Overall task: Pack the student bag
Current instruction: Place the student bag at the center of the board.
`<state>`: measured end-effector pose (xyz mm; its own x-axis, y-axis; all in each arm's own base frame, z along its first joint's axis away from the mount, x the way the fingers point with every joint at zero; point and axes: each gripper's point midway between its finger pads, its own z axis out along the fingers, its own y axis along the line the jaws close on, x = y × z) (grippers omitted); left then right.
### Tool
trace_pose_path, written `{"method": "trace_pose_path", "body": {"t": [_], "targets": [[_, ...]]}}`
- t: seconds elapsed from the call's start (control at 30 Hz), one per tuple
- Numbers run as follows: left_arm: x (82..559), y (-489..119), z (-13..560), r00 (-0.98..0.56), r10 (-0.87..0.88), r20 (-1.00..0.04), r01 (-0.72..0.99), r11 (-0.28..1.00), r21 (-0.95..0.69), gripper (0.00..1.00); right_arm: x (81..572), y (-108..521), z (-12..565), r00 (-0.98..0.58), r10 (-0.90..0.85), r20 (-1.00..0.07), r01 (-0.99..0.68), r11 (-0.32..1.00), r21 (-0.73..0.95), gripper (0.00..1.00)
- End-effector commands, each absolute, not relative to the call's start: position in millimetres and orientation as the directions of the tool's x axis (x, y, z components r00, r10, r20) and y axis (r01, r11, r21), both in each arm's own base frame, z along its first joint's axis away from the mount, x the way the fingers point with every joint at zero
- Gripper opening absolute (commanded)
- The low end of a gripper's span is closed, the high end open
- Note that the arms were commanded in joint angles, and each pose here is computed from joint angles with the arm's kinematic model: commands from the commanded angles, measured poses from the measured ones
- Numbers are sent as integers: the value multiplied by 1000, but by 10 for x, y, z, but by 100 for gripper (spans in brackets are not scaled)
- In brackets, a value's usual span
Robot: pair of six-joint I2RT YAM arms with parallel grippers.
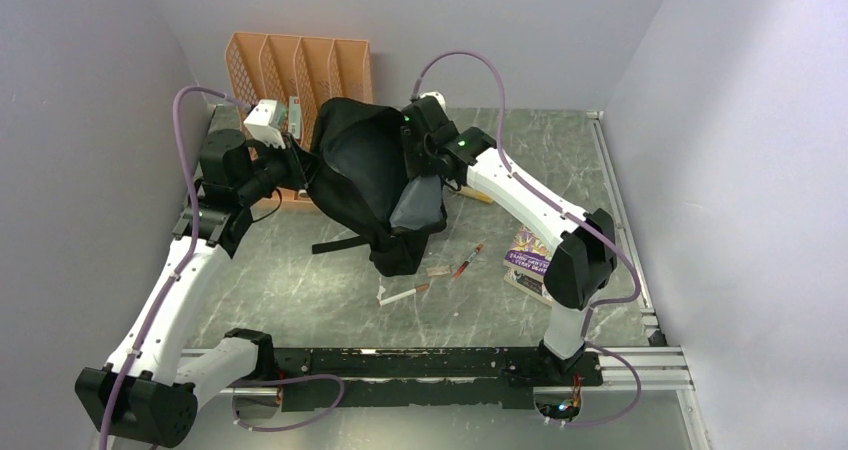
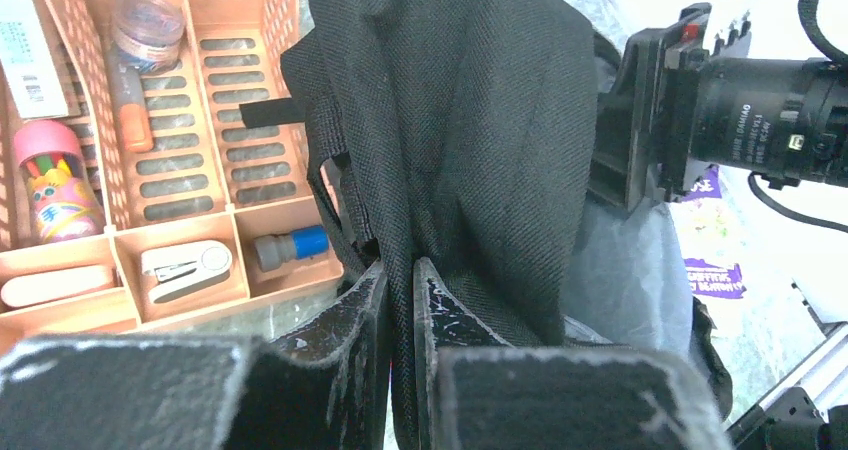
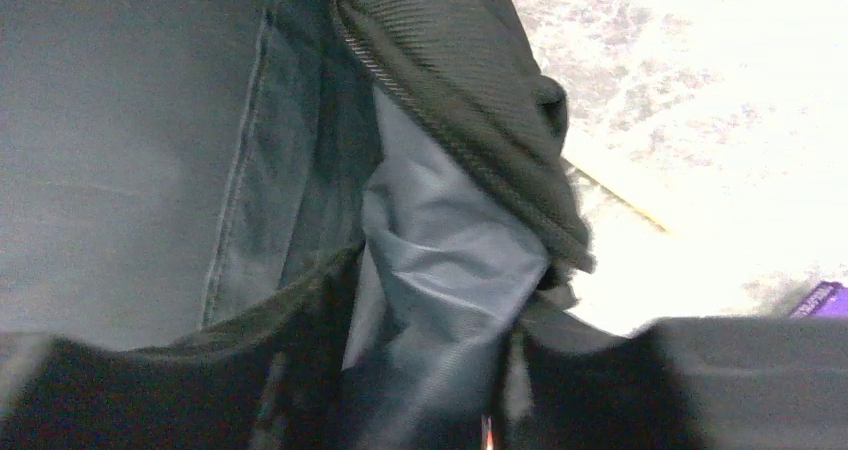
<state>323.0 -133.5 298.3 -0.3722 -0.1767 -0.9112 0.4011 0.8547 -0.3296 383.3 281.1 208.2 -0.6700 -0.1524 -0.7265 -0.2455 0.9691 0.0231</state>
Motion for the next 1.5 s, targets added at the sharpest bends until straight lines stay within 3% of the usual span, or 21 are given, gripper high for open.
{"method": "trace_pose_path", "body": {"t": [0.0,0.13,0.17,0.3,0.5,0.93,1.27,1.47], "targets": [[3179,-1488,3283,-318,-172,-932,506,801,-321,17,3876,2992,2267,-633,-106,-767,-292,950,110,41],[3237,-1532,3411,-299,-200,-933,520,786,-335,16,3957,2932,2544,-577,-50,-815,-294,944,150,5],[3264,-1551,3450,-297,-209,-932,525,779,-342,14,3994,2904,2645,-560,-27,-828,-298,939,171,0],[3411,-1648,3755,-264,-249,-932,561,746,-358,5,4164,2818,3192,-460,64,-885,-333,912,239,0],[3610,-1771,4272,-191,-306,-933,619,700,-356,5,4445,2574,3985,-305,159,-939,-358,895,267,0],[4026,-2364,4771,-83,-350,-933,736,610,-294,5,5246,1698,4756,146,154,-977,-196,973,124,0],[4764,-3365,4105,-145,-265,-953,763,584,-278,5,5877,1088,4522,204,-45,-978,-9,999,-48,0],[5273,-3681,3197,-196,-223,-955,705,645,-295,5,6075,940,3993,125,-178,-976,81,982,-168,0]]}}
